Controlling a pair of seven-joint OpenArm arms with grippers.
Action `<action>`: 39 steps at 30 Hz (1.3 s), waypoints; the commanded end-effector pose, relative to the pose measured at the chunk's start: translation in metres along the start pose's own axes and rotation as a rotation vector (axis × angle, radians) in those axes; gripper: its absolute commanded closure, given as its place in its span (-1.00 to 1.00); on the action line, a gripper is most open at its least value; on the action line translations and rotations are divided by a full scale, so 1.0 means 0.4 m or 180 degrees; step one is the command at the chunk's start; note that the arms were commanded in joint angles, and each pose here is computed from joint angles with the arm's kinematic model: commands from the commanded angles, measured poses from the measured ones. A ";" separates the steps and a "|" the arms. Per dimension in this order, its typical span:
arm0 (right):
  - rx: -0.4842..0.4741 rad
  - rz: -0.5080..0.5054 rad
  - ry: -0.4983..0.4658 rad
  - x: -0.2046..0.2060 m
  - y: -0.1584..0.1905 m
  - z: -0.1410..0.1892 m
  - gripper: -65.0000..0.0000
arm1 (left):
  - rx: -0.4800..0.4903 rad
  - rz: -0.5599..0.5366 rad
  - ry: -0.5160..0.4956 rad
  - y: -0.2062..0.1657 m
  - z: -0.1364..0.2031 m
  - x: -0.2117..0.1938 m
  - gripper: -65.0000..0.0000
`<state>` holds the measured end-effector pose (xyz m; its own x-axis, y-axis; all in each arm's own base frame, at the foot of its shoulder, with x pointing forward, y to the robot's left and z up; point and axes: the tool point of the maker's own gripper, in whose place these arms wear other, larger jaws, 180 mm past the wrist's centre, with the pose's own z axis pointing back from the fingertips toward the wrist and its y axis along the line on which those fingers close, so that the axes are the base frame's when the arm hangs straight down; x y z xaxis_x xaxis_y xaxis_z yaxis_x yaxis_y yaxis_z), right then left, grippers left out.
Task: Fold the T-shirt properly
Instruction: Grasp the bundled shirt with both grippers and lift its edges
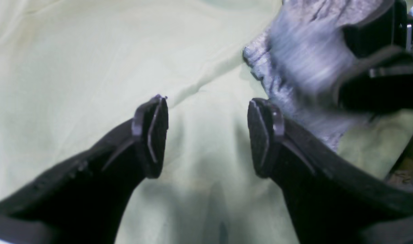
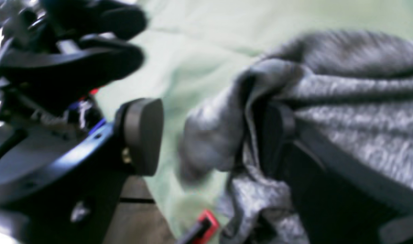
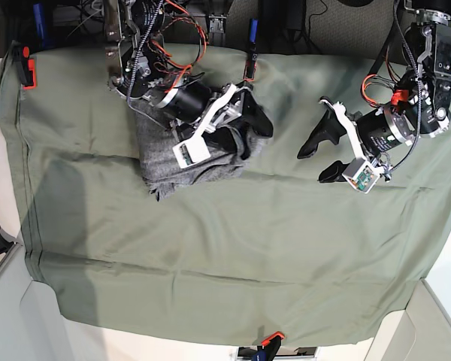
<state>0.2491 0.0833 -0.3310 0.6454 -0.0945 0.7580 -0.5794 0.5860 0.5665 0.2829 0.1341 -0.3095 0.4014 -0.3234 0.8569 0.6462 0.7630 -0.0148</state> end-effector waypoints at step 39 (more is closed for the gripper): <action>-0.1628 0.0824 -0.0192 0.226 -0.443 0.140 1.00 | -0.1522 -0.0647 0.0372 -0.456 -0.161 -0.090 1.00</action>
<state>0.3700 -0.0752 -0.3647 0.5348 0.0809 0.8411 -0.3790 0.9126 0.1532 0.1883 -0.0241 -0.3821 0.3097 -0.5522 0.7741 0.9269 0.3570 -0.1161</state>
